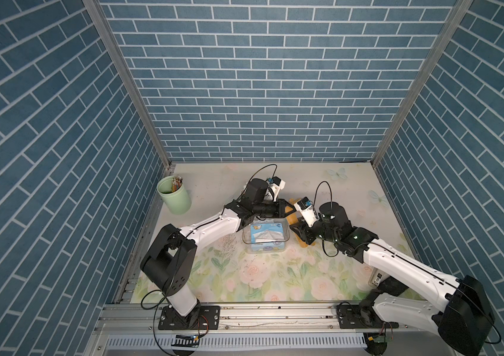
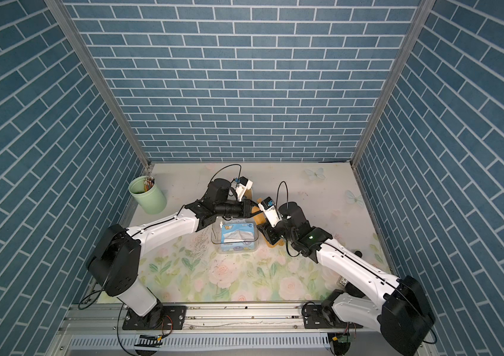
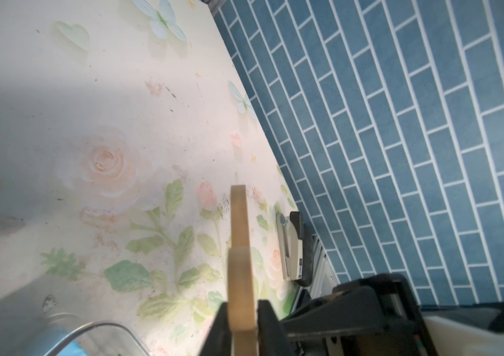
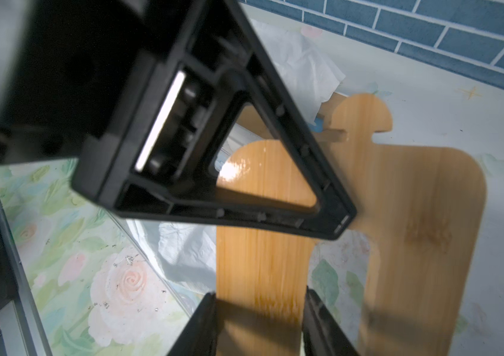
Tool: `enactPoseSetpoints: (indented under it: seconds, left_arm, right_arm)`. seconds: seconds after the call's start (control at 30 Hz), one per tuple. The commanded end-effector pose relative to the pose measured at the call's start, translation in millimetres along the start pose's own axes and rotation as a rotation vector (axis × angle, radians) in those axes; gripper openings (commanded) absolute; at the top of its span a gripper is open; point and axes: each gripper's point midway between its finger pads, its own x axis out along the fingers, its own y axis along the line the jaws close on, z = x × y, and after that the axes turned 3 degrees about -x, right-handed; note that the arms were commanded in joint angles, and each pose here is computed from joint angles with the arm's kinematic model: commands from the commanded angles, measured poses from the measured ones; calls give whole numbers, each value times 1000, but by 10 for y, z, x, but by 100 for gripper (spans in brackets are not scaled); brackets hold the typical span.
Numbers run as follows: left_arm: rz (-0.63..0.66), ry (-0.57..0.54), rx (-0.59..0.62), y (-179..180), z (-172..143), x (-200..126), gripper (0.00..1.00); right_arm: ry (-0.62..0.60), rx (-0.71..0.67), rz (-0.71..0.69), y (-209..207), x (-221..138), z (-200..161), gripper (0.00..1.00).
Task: Put the tissue paper into the tissue box
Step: Close the box lid on the tissue box.
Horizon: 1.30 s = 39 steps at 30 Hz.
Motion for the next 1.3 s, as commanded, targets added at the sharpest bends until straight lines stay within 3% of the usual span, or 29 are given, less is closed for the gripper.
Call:
enactPoseSetpoints:
  seconds: [0.0,0.2,0.27,0.33,0.63,0.73,1.0,1.13,1.27]
  left_arm:
    - [-9,-30,32,-79,56,-40,0]
    - [6,-160,14,-89,282,-366,0]
    - [-10,-236,-3,-122,406,-562,0]
    - [-18,-317,-18,-154,519,-773,0]
    - [-123,-640,-143,-330,807,-1753,0]
    - [-175,-657,-150,-440,808,-1897,0]
    - [-354,-641,-174,-810,726,-2075,0]
    - [-379,-642,-173,-849,681,-2111,0]
    - [-407,-645,-182,-837,641,-2117,0]
  right_arm:
    - [-32,-26,-53,-72,-56,190,26]
    - [-64,70,-57,-77,-273,267,74]
    - [-95,127,-46,-96,-383,328,85]
    - [-129,202,-27,-150,-471,386,89]
    - [-357,551,204,-264,-675,854,90]
    - [-417,623,328,-165,-648,995,89]
    - [-512,650,538,165,-644,1251,86]
    - [-561,641,591,254,-717,1365,76]
    - [-624,677,642,271,-797,1435,57]
